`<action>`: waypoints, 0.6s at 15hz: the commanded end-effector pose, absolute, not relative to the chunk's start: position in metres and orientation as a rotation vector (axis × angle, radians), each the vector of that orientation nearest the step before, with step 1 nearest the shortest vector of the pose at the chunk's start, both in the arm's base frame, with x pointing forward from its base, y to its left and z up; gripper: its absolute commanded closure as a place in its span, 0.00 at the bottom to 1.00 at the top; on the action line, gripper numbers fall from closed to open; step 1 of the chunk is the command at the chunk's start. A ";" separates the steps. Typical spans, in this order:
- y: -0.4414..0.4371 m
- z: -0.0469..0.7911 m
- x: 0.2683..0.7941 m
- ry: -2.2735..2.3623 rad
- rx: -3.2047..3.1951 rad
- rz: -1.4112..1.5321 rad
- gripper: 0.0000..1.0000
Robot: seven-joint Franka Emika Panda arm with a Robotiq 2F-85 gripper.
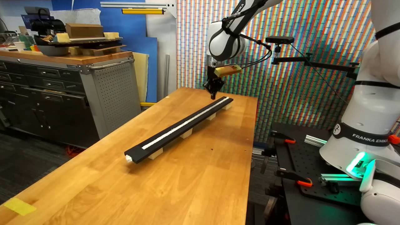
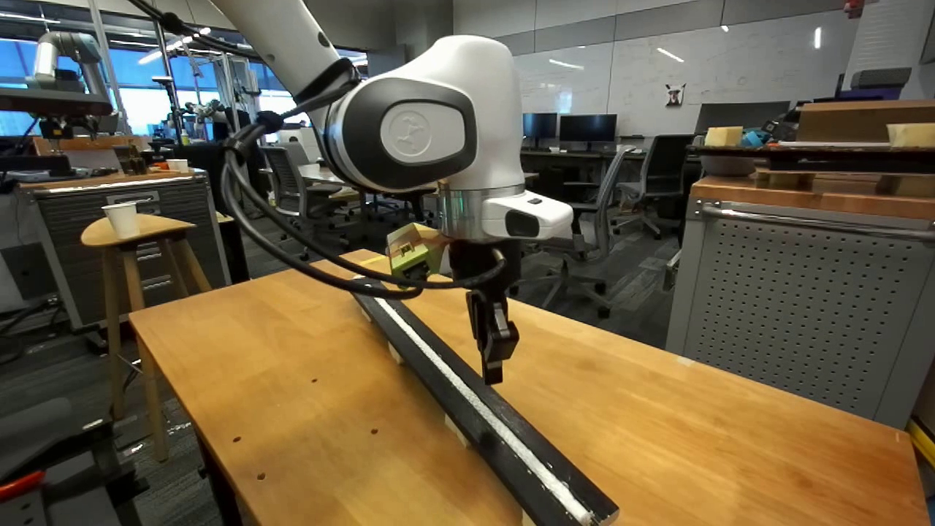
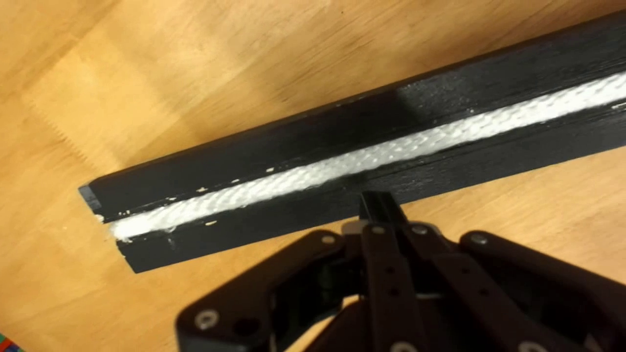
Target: Pick up the rope and put it in between the black object.
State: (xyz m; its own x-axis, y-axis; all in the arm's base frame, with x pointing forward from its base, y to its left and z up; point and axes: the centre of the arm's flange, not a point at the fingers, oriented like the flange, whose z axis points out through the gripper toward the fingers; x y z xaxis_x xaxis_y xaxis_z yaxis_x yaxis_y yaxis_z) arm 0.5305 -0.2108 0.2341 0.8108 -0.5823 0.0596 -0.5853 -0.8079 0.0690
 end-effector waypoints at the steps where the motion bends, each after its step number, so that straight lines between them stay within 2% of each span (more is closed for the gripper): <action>1: -0.195 0.256 0.529 -0.930 2.916 0.062 1.00; 7: -0.180 0.268 0.529 -0.882 2.929 0.089 0.99; 8: -0.178 0.269 0.529 -0.878 2.932 0.089 0.95; 9: -0.176 0.270 0.528 -0.875 2.935 0.096 0.73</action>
